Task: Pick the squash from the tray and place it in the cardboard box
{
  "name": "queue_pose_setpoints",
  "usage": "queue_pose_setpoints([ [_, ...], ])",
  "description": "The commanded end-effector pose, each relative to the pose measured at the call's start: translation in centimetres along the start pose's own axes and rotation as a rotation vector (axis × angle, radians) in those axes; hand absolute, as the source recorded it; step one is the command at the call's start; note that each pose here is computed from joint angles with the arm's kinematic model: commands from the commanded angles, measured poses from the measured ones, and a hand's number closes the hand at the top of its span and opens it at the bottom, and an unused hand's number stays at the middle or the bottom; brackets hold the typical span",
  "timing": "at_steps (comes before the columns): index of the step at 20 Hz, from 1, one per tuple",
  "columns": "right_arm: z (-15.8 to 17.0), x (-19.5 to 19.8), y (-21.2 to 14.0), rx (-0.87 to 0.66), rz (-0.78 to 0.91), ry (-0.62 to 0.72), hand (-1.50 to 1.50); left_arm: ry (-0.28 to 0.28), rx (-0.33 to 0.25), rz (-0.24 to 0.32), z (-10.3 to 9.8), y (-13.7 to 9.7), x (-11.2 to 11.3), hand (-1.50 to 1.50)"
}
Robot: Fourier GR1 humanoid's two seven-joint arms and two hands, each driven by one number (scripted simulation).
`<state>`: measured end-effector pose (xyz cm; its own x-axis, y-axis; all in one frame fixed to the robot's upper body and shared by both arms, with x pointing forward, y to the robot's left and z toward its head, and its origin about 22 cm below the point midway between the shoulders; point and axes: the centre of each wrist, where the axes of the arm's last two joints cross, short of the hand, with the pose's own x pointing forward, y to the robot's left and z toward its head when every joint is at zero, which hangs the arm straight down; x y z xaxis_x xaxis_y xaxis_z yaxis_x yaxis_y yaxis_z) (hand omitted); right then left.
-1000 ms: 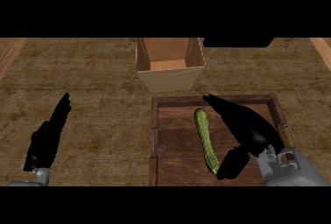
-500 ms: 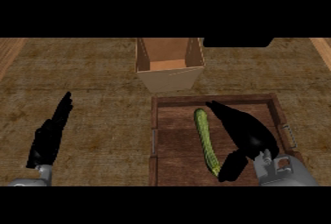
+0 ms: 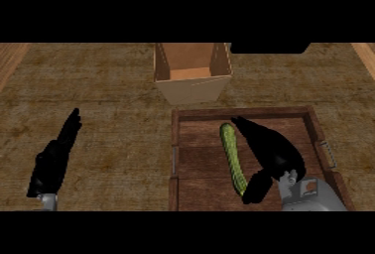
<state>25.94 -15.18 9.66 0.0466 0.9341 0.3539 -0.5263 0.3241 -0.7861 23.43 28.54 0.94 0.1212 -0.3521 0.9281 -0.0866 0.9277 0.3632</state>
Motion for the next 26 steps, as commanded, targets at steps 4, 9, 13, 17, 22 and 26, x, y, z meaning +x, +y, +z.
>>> queue_pose_setpoints([
  [4,0.1,-0.4,2.5,0.002,0.0,0.0,-1.5,0.005,0.023,-0.015,-0.4,2.1,-0.1,0.0],
  [9,-1.3,0.3,1.8,0.014,0.003,-0.007,-1.5,-0.007,0.008,-0.006,-0.6,-0.9,0.7,0.0],
  [13,-1.4,-1.5,2.9,-0.002,-0.019,0.0,-1.5,-0.005,0.01,-0.021,-0.3,-0.8,-0.6,0.0],
  [17,-1.7,-0.3,3.6,0.035,0.016,0.013,-1.5,-0.014,-0.001,-0.012,0.0,3.0,0.7,0.0],
  [22,-1.8,-0.2,5.5,0.066,-0.03,0.006,1.5,0.011,0.008,-0.005,-0.5,1.0,1.9,0.0],
  [26,-2.7,0.2,6.0,-0.052,0.062,-0.039,1.5,-0.03,0.023,-0.006,-0.6,-0.4,0.5,0.0],
])
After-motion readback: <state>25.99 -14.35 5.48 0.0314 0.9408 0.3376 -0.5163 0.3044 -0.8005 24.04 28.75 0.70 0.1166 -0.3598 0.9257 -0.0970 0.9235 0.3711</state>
